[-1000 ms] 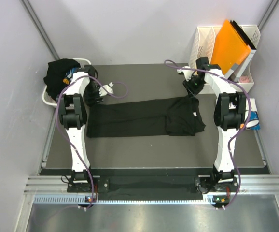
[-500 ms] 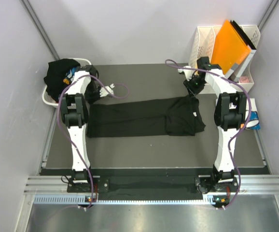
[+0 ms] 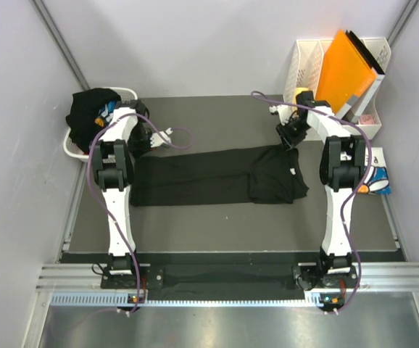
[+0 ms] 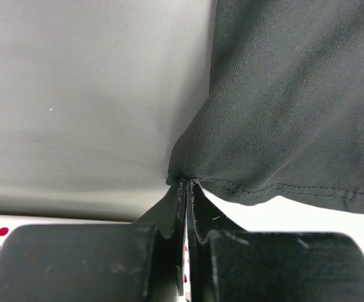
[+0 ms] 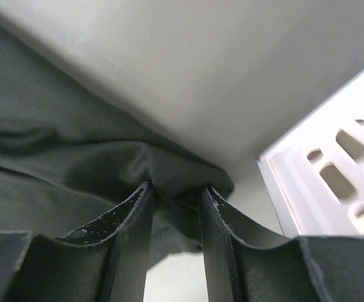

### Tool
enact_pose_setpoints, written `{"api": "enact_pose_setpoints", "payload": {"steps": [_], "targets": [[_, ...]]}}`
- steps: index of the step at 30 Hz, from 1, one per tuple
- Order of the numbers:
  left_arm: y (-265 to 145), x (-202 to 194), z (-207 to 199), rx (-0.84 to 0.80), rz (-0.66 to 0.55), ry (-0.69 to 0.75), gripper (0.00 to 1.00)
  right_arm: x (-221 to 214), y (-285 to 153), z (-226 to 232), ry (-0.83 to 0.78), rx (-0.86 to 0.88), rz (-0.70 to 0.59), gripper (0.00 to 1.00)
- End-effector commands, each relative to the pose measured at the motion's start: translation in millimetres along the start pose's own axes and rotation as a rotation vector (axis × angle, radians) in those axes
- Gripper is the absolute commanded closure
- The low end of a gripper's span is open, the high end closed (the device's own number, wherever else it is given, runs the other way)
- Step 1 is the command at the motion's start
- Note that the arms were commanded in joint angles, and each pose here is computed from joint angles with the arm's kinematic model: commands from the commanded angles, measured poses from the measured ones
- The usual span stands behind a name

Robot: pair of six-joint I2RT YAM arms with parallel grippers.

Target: Fold and stack the t-shirts

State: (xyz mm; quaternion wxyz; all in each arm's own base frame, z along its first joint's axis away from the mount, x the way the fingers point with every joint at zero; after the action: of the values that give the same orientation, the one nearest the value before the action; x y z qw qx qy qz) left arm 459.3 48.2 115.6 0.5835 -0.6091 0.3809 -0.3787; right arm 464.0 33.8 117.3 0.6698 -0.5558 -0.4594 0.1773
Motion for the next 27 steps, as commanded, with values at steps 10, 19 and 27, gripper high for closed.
{"api": "enact_pose_setpoints", "payload": {"steps": [10, 19, 27], "targets": [[-1.4, -0.9, -5.2, -0.034, 0.010, -0.022, 1.00, 16.1, -13.1, -12.0, -0.008, -0.016, -0.080, 0.98], [1.2, -0.6, -7.8, -0.034, 0.037, -0.019, 1.00, 7.5, -22.3, -12.6, -0.077, -0.056, 0.000, 1.00], [2.4, -3.6, -4.4, 0.032, 0.108, -0.028, 1.00, 4.2, -32.3, -16.1, -0.138, -0.092, 0.045, 1.00]]}}
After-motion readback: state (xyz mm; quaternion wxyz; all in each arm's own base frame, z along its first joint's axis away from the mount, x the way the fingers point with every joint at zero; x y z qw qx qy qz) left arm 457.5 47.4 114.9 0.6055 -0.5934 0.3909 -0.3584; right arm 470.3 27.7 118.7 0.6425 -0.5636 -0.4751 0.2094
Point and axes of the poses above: each gripper's point midway between its finger pads, its own y axis out along the fingers, its own z axis along the line the jaws close on, x = y × z, the point moved 9 cm from there along -y, back along the fingers, and after that the axes turned 13 degrees about -y, right-handed, at the moved point
